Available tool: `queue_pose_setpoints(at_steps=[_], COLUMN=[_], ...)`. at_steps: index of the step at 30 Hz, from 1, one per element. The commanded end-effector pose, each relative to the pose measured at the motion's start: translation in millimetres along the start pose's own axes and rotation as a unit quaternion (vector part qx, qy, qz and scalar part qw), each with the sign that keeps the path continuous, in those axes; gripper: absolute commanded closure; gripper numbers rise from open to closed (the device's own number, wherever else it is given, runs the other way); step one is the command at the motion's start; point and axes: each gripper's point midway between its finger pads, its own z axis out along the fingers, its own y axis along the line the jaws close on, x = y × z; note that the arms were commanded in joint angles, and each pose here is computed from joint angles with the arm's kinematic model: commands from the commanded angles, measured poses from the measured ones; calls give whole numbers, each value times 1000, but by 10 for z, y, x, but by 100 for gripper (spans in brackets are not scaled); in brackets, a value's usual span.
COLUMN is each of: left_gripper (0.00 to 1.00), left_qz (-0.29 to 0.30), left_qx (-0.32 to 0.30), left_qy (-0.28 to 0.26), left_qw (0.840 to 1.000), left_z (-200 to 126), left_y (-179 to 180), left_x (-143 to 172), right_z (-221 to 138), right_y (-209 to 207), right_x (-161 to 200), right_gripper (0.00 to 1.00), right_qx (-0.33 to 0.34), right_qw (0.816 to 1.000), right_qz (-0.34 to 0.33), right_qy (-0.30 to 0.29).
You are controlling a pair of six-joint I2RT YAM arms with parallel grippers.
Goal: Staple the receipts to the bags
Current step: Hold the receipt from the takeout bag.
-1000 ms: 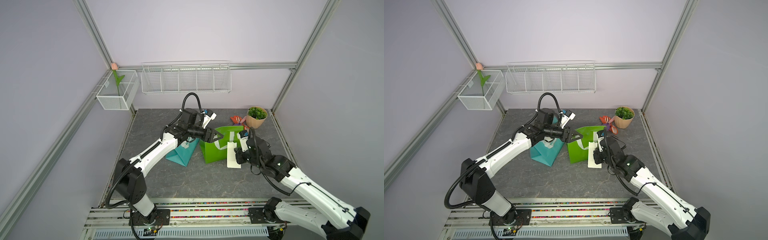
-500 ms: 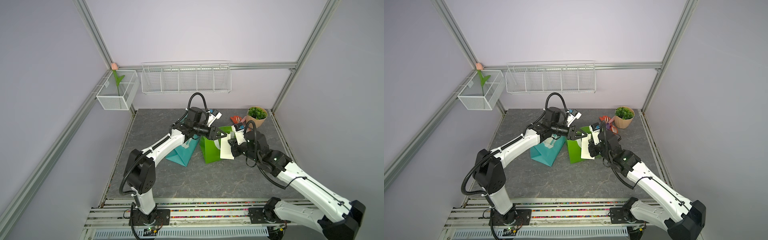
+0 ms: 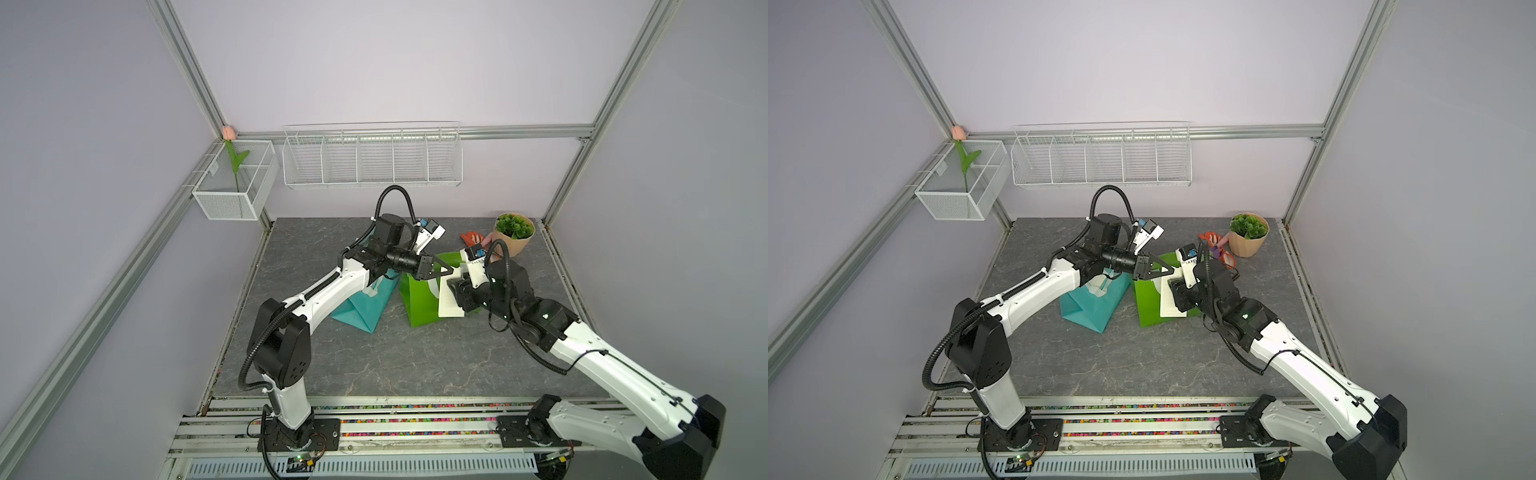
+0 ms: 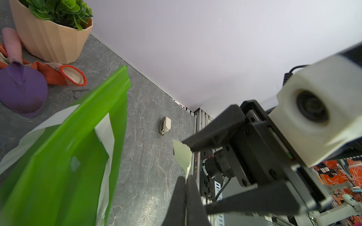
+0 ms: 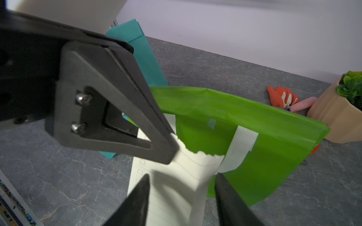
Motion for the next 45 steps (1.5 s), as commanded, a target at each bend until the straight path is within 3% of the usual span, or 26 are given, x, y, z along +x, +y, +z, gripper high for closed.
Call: queue_pose_setpoints(at_steps=[1,5,10,15,19,25,30,33,34,35,36,38,45], left_gripper=[100,100,100,100,100,100,100,100,100,100,100,100,100], left_qz=[27,46,71,78,78,81,80,82,85,84,83,86,90], left_qx=[20,30,40,62,70,69,59,48,49,52,56,58,64], left_qy=[-11,-3,9,0,0,-3,0,2,0,-2,-7,-9,-14], left_qw=[999,999,997,995,994,994,995,995,995,995,995,995,994], left_z=[-175,-267,-269,-305,-295,-290,-295,-294,-293,-290,-287,-285,-307], left_y=[-137,-169,-174,-204,-203,-176,-101,-50,-53,-50,-59,-68,-114], left_x=[-119,-173,-183,-217,-229,-234,-200,-163,-165,-159,-174,-176,-194], right_z=[-45,-87,-175,-292,-249,-75,-5,63,71,74,79,62,-15], right_y=[-76,33,192,372,367,276,157,45,44,58,66,90,190], right_x=[5,90,76,-26,-90,-135,-145,-126,-118,-116,-110,-123,-252], right_gripper=[2,8,1,12,31,72,84,85,70,45,36,37,70], right_qx=[8,-79,-209,-309,-322,-311,-281,-247,-248,-253,-256,-266,-312], right_qw=[1000,997,978,951,946,949,958,967,967,966,964,962,947], right_qz=[-11,-24,7,23,26,47,51,59,61,60,61,60,52], right_qy=[-2,3,2,-22,-33,-22,-26,-21,-20,-19,-19,-28,-54])
